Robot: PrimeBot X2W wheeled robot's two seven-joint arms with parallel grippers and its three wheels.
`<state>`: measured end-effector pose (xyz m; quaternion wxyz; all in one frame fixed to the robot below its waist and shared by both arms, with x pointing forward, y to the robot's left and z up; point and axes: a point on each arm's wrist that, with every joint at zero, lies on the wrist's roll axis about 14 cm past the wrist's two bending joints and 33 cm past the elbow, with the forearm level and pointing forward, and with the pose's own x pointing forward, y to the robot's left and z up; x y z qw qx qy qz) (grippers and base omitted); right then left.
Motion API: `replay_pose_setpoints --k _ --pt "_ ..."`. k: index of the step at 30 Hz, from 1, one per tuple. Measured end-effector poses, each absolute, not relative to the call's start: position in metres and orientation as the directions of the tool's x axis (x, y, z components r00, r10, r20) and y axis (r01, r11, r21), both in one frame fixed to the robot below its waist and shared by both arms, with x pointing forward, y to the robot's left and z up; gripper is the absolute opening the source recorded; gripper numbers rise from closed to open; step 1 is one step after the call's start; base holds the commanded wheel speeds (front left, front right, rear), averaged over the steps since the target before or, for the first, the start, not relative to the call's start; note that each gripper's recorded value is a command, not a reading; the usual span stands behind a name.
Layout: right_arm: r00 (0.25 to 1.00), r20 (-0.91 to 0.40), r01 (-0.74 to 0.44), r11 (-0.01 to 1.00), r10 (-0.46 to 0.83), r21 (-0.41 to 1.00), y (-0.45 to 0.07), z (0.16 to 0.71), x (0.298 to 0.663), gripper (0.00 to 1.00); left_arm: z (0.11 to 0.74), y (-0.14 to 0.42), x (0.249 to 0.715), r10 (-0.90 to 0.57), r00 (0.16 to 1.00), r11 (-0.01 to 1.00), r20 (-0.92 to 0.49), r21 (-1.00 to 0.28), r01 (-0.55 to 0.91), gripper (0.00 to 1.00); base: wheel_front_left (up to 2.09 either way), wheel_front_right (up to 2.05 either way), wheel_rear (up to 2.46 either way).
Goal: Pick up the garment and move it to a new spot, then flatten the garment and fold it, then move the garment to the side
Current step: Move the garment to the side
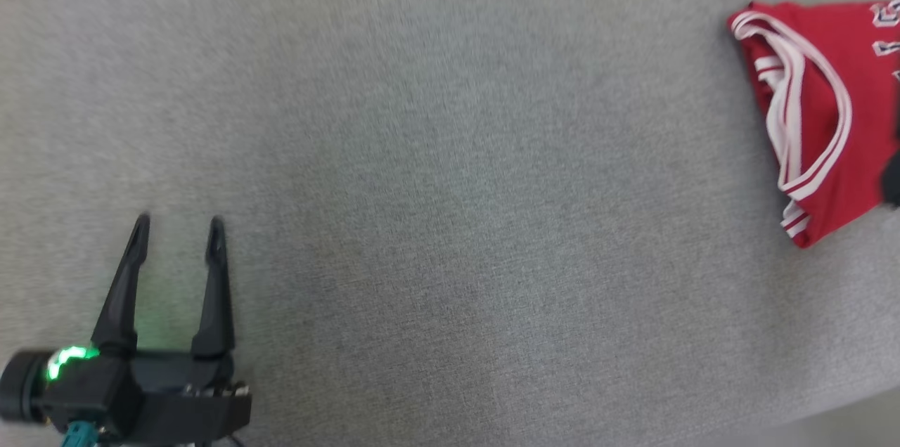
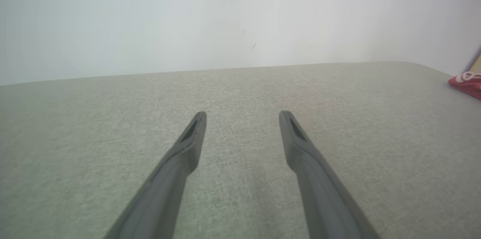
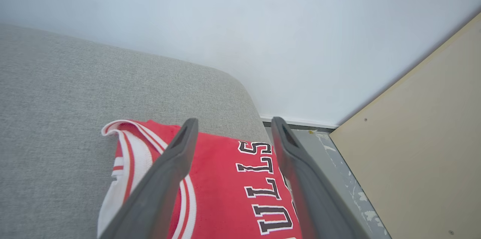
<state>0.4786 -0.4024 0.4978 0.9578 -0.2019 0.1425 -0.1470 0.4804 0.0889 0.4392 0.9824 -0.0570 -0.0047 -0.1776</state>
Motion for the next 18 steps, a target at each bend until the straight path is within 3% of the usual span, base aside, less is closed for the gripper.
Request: replay_pose_setpoints --k 7,18 --pt "0.984 -0.115 0.092 0.947 -0.133 -0.307 -0.331 0.516 0.460 1.00 0.448 0.126 0.453 -0.223 0.975 0.970 -0.008 -0.105 0.221 1.00 0.00 0.00 0.00" --pt "0.999 -0.054 -0.019 0.987 0.010 -0.160 -0.271 0.510 0.402 1.00 0.464 0.161 0.398 -0.107 0.994 0.989 -0.026 -0.109 0.104 1.00 0.00 0.00 0.00"
